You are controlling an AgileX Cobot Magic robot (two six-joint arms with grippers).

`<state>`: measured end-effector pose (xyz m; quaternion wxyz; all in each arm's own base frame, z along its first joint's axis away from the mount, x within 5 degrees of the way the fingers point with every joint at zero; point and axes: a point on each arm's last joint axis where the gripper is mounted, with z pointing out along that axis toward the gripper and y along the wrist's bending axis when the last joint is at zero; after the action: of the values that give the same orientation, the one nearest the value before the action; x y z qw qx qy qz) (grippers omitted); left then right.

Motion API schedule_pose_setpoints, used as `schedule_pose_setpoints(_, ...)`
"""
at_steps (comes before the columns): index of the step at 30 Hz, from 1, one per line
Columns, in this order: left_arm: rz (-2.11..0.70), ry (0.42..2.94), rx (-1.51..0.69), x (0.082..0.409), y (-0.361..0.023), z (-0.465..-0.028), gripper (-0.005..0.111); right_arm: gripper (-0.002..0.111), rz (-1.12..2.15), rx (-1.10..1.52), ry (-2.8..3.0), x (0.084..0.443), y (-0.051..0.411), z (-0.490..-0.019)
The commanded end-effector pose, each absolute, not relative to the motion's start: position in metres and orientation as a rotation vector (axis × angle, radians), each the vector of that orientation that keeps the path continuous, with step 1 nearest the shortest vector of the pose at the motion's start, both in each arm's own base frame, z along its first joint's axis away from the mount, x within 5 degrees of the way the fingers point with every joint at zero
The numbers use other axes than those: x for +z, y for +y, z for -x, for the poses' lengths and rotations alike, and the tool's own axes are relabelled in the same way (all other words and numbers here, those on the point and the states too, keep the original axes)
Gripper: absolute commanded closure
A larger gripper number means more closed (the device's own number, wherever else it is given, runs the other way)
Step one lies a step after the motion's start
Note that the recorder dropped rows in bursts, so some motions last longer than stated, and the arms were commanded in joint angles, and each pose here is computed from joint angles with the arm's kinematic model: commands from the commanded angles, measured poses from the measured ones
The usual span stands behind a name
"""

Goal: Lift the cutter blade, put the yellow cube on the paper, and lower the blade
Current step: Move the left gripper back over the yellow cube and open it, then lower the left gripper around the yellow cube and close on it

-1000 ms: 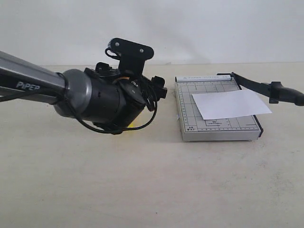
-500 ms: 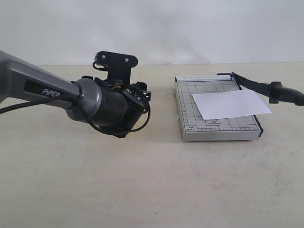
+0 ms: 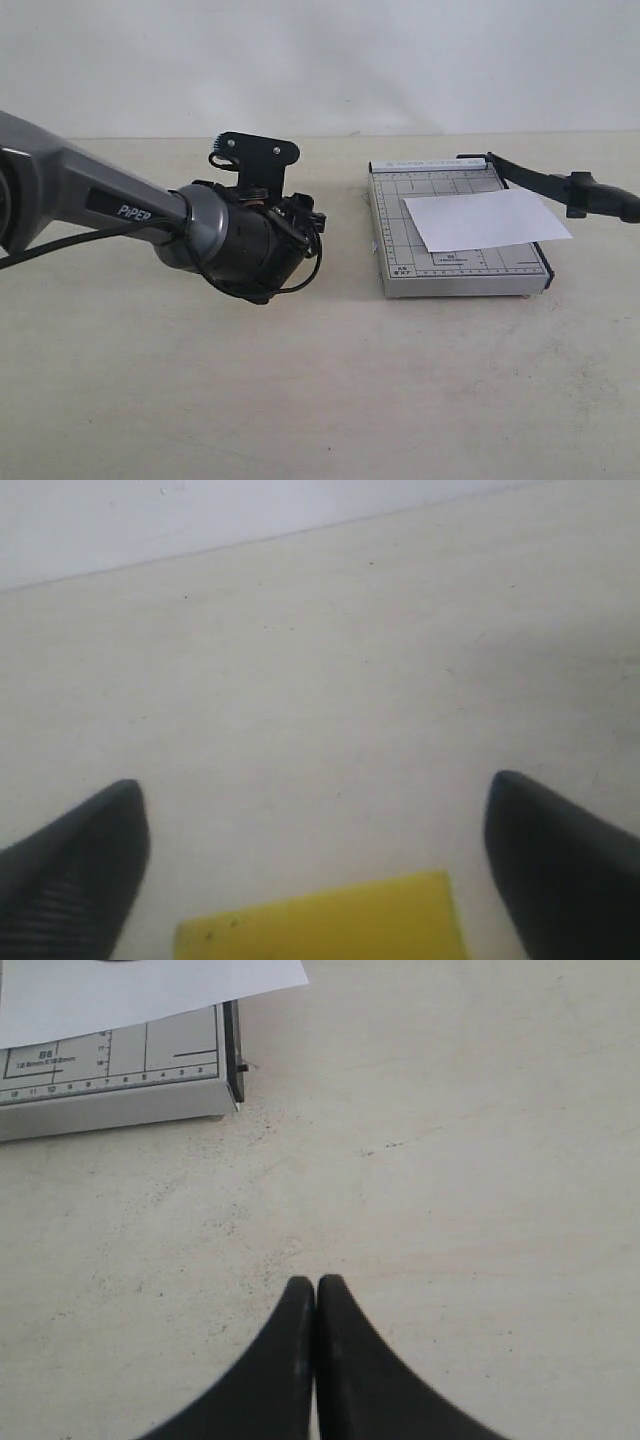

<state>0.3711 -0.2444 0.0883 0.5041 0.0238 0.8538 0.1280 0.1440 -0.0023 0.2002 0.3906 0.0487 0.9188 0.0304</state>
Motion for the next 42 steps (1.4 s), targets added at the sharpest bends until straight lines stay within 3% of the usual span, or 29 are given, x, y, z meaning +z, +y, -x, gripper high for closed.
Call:
schedule_pose_setpoints(1, -0.039, 2.191, 0.322, 0.067, -0.241, -0.363, 0.070, 0.108, -0.109, 0.071, 2.308, 0.204, -0.002, -0.146)
schedule_pose_setpoints(3, -0.024, 2.231, 0.332, 0.067, -0.240, -0.361, 0.099, 0.108, -0.109, 0.071, 2.308, 0.204, -0.002, -0.146)
schedule_pose_setpoints(4, -0.012, 2.253, 0.343, 0.066, -0.239, -0.359, 0.101, 0.108, -0.109, 0.072, 2.310, 0.203, -0.002, -0.146)
schedule_pose_setpoints(7, -0.013, 2.277, 0.386, 0.076, -0.236, -0.357, 0.101, 0.108, -0.109, 0.072, 2.310, 0.203, -0.002, -0.146)
schedule_pose_setpoints(15, 0.016, 2.120, 0.463, 0.139, -0.227, -0.360, 0.102, 0.108, -0.129, 0.088, 2.310, 0.203, -0.002, -0.146)
schedule_pose_setpoints(21, 0.215, 1.974, 0.727, 0.188, -0.200, -0.349, 0.102, 0.108, -0.128, 0.094, 2.329, 0.202, -0.001, -0.144)
schedule_pose_setpoints(29, 0.196, 1.951, 0.701, 0.225, -0.195, -0.343, 0.102, 0.108, -0.138, 0.101, 2.326, 0.202, -0.001, -0.145)
schedule_pose_setpoints(31, 0.164, 1.976, 0.552, 0.233, -0.200, -0.341, 0.102, 0.108, -0.140, 0.102, 2.326, 0.202, -0.001, -0.145)
schedule_pose_setpoints(36, -0.151, 2.100, -0.080, 0.238, -0.228, -0.319, 0.102, 0.108, -0.140, 0.102, 2.326, 0.202, -0.001, -0.145)
schedule_pose_setpoints(42, -0.303, 2.222, -0.200, 0.208, -0.215, -0.283, 0.102, 0.108, -0.140, 0.103, 2.329, 0.202, -0.001, -0.144)
